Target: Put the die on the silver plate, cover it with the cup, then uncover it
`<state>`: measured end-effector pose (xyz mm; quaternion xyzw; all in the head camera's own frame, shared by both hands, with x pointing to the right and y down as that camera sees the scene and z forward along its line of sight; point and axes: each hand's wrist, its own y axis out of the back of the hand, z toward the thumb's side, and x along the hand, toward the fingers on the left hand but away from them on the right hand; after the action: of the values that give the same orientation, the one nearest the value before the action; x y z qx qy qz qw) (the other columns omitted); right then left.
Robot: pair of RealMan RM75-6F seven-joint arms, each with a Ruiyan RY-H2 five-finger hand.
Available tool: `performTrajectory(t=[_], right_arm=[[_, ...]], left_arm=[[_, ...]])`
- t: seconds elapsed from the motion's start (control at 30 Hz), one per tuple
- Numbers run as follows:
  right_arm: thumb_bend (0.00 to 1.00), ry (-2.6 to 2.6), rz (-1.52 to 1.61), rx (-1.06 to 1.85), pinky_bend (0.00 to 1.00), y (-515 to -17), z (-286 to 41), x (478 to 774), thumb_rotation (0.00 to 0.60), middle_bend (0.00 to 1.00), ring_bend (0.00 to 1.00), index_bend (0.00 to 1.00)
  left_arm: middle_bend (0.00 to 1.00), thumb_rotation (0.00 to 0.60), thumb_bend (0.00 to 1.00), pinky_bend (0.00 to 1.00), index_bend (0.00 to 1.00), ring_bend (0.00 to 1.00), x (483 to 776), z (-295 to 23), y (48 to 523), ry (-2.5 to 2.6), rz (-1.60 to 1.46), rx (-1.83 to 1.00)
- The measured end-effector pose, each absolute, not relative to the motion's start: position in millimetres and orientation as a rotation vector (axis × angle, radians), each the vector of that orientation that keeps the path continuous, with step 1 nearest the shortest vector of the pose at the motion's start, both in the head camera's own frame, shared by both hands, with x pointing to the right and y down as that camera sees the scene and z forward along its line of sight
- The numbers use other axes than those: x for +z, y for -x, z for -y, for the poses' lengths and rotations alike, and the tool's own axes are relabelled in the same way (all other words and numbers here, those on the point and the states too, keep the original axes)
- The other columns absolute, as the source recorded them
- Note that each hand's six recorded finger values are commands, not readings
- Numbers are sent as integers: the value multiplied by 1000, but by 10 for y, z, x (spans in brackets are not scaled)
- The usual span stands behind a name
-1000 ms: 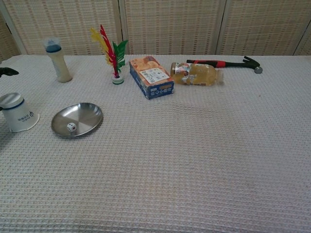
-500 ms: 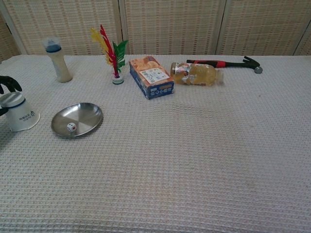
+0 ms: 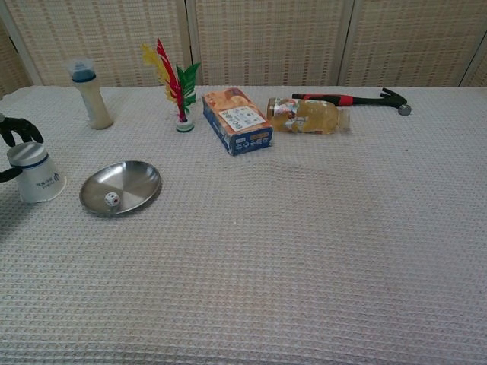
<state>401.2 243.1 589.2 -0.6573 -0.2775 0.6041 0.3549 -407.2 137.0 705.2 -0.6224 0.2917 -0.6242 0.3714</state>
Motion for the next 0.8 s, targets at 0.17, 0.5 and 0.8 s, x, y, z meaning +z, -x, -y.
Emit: performTrajectory(t=[0.17, 0.5, 0.8], right_arm=[[180, 1699, 716, 1564, 0, -4016, -2427, 5903, 600, 0, 0, 0], [180, 1703, 712, 1570, 0, -4017, -2427, 5927, 600, 0, 0, 0], [180, 1703, 713, 1567, 0, -4013, -2431, 5920, 600, 0, 0, 0]], left_arm=[[359, 600, 371, 695, 373, 347, 7069, -1354, 4075, 1599, -746, -1608], [624, 600, 444, 721, 512, 516, 7043, -1335, 4112, 1626, -821, -1588], [733, 600, 484, 746, 585, 589, 6931, -1300, 4140, 1671, -948, -1533]])
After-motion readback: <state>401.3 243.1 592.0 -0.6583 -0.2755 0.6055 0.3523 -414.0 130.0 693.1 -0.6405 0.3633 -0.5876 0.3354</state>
